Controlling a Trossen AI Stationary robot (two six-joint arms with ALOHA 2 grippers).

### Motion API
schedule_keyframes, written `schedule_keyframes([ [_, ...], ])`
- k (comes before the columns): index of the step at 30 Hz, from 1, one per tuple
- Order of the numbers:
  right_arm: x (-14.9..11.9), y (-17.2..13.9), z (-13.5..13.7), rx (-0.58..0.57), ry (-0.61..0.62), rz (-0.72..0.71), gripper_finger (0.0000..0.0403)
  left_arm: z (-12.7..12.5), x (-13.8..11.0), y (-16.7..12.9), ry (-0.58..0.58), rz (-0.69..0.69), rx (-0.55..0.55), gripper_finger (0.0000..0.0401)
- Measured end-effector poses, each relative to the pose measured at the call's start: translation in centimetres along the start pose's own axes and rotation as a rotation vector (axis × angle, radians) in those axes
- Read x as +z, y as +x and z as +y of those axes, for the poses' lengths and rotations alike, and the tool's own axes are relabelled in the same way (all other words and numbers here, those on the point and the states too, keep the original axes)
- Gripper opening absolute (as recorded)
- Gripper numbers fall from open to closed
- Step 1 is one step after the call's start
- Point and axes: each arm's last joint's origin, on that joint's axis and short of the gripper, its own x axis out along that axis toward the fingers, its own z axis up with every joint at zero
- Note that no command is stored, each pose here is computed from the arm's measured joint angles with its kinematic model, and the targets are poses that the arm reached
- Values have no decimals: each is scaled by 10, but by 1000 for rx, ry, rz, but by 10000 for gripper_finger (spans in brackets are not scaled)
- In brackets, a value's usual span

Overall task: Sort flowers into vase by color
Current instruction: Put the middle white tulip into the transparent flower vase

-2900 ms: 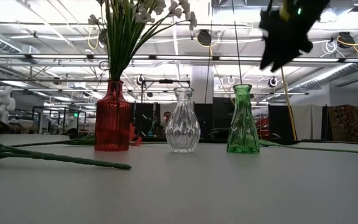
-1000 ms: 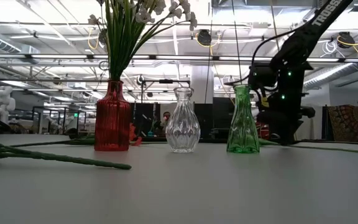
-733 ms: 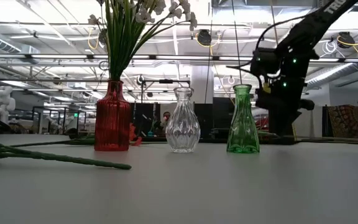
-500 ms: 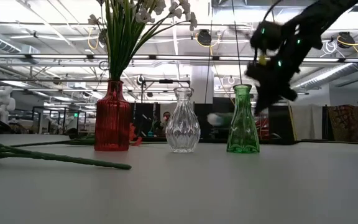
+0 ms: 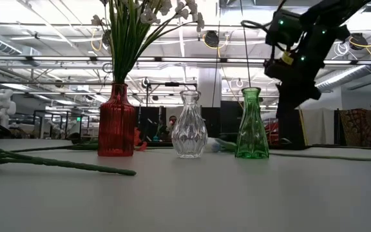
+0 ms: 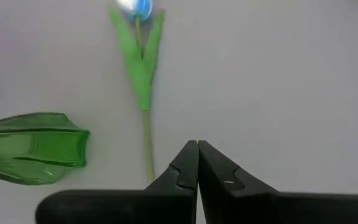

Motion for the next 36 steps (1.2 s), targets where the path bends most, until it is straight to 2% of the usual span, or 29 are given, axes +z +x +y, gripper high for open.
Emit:
schedule_keyframes([
  [5, 0, 24, 10, 93, -60, 90, 27, 0, 0, 0, -1, 0, 0, 212],
  [10, -8, 48, 16, 68, -115, 188, 88, 0, 0, 0, 0, 0, 0, 212],
  [14, -12, 53, 22, 71, -125, 207, 133, 0, 0, 0, 1, 1, 0, 212],
  [20, -19, 52, 32, 35, -133, 200, 162, 0, 0, 0, 2, 2, 0, 212],
  [24, -24, 59, 34, -14, -125, 219, 154, 0, 0, 0, 1, 2, 0, 212],
  [30, -29, 72, 36, -44, -119, 262, 116, 0, 0, 0, 1, 1, 0, 212],
  [33, -30, 74, 37, -46, -105, 273, 76, 0, 0, 0, 1, 2, 0, 212],
  [36, -30, 74, 37, -47, -91, 271, 20, 0, 0, 0, 2, 2, 0, 212],
])
